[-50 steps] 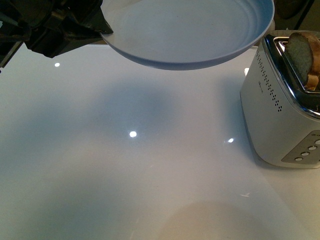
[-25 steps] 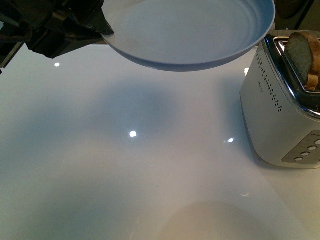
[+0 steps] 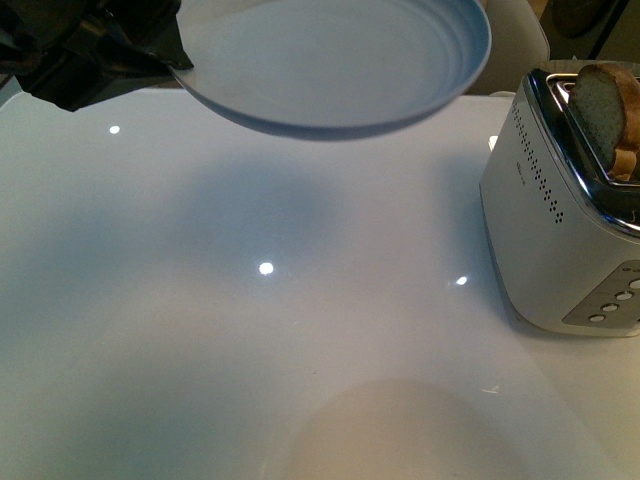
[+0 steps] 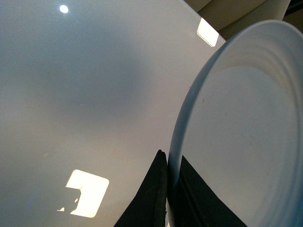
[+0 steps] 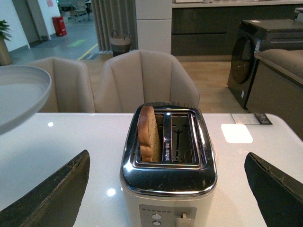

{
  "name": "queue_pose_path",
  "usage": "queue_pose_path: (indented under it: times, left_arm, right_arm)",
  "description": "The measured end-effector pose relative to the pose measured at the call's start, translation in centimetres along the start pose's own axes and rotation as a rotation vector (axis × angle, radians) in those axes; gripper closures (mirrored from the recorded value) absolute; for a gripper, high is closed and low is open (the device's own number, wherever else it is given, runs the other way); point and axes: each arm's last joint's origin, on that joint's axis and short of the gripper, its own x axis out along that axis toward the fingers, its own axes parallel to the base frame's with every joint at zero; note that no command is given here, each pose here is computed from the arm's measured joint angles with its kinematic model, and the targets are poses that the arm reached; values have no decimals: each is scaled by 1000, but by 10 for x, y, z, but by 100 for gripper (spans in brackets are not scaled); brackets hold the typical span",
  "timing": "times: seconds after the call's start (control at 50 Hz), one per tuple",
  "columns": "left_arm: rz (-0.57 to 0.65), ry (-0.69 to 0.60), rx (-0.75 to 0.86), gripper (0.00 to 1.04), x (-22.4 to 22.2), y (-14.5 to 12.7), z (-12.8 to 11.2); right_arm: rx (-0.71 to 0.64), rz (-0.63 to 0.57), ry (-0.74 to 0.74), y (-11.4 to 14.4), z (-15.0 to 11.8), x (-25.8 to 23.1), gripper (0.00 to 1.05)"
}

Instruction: Left arm holds plate, right arm toasts bread

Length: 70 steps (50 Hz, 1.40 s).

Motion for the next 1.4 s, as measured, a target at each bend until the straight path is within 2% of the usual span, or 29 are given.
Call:
queue_pose_path:
  times: [0.12, 0.32, 0.42, 0.48, 0.56, 0.68, 0.8, 1.1, 1.4]
  left_arm:
    - [-5, -4, -13, 101, -2, 6, 13]
    - [-31, -49, -18, 101, -5, 42, 54]
    - [-57, -55, -16, 101, 6, 76, 75]
    - [-9, -46, 1, 101, 21, 105, 83]
    - [31, -19, 19, 101, 36, 133, 85]
    - [125, 44, 105, 101, 69, 194, 86]
    - [143, 76, 158, 101, 92, 228, 83]
    - [97, 122, 192, 101, 140, 255, 71]
    - [74, 139, 179, 101, 171, 266, 70]
  right_arm:
    - [0, 0, 0, 0, 0, 0, 9]
    - [0, 0, 0, 0, 0, 0, 9]
    - [0, 0, -1, 0, 0, 0, 9]
    - [0, 0, -1, 0, 0, 0, 9]
    - [0, 0, -1, 0, 0, 0, 9]
    - [0, 0, -1, 0, 0, 0, 9]
    - [0, 0, -1, 0, 0, 0, 9]
    - [0, 0, -1, 0, 0, 0, 9]
    - [0, 0, -1, 0, 0, 0, 9]
